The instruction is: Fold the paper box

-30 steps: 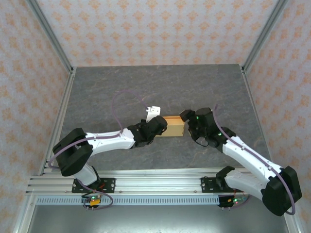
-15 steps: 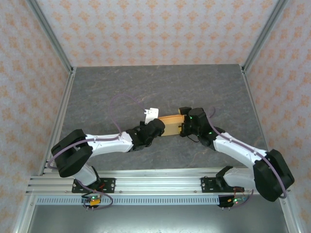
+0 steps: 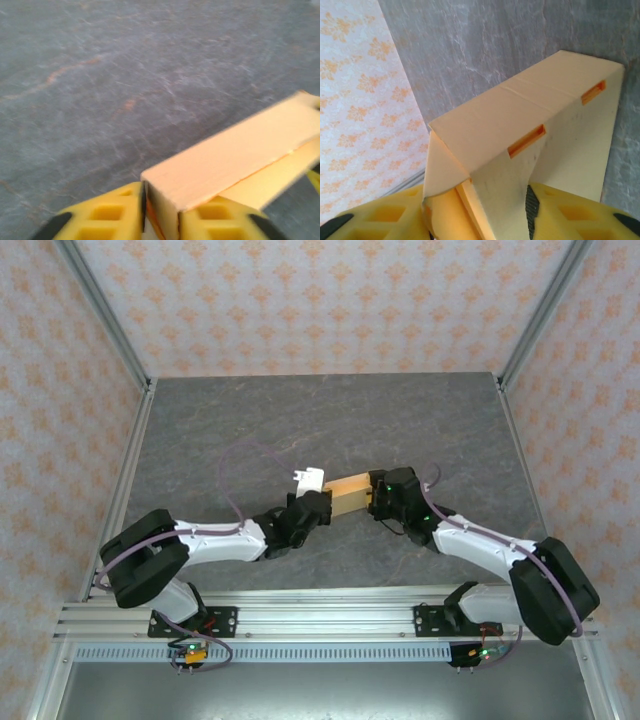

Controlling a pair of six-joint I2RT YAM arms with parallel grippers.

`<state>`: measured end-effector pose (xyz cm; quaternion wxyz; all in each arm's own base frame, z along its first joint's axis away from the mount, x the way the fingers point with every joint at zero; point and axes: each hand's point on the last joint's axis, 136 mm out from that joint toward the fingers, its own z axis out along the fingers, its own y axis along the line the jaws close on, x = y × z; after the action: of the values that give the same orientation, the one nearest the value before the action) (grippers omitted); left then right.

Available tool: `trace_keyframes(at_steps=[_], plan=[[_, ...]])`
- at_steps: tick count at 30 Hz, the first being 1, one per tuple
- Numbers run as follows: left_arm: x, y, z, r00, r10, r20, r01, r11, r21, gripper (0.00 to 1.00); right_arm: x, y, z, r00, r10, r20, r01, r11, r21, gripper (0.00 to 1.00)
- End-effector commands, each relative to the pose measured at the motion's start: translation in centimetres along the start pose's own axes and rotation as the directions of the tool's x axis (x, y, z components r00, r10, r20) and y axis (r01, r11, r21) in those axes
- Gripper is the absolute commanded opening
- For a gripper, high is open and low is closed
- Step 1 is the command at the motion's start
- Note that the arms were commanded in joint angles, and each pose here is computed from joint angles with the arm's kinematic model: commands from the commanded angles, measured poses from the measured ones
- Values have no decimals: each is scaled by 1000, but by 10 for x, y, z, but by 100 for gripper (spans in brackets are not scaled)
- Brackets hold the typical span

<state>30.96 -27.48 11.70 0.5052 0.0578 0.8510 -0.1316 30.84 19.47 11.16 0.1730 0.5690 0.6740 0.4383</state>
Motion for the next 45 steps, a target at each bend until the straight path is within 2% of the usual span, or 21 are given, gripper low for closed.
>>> trace_keyframes(at_steps=[1,4,8,10,11,13,14,15,17,20,27,35,40,45], plan=[[-3,-27,-13,1000,-17,23,12,985,174,46,-19,-16,5,996,-12,86,10,1000,29,48],[-11,-29,-22,999,-12,37,4,979,204,58,-24,-23,4,994,-10,108,6,999,37,48],[-21,-50,-43,999,-36,33,22,936,352,66,-29,-29,3,992,-12,123,7,999,46,48],[-30,-55,-54,998,-49,36,31,921,388,69,-30,-31,4,992,-20,127,14,999,45,47],[-36,-55,-59,998,-34,48,12,918,397,73,-32,-34,4,991,-18,132,12,999,48,47],[-52,-40,-65,996,-73,43,56,948,314,95,-34,-37,4,990,-22,136,15,998,54,47],[-59,-27,-64,996,-85,31,75,968,238,99,-35,-39,4,990,-27,138,19,998,59,47],[-64,-22,-62,998,-63,11,59,974,218,100,-34,-39,4,990,-34,134,27,998,59,47],[-70,-26,-53,999,-18,-29,25,962,272,100,-33,-38,3,990,-60,127,52,997,64,47],[-64,-14,-30,994,-7,-111,31,976,215,100,-29,-36,3,990,-86,111,79,995,67,48],[-37,13,10,977,-90,-193,111,989,99,96,-34,-41,-7,987,-99,128,89,993,83,48],[0,34,24,971,-117,-210,122,992,15,89,-34,-41,-12,984,-123,127,111,989,95,48],[25,48,25,971,-117,-206,118,993,-9,88,-32,-38,-12,984,-135,119,124,988,97,49],[47,56,32,964,-107,-242,101,994,-38,87,-26,-17,-27,945,-310,108,294,946,138,60]])
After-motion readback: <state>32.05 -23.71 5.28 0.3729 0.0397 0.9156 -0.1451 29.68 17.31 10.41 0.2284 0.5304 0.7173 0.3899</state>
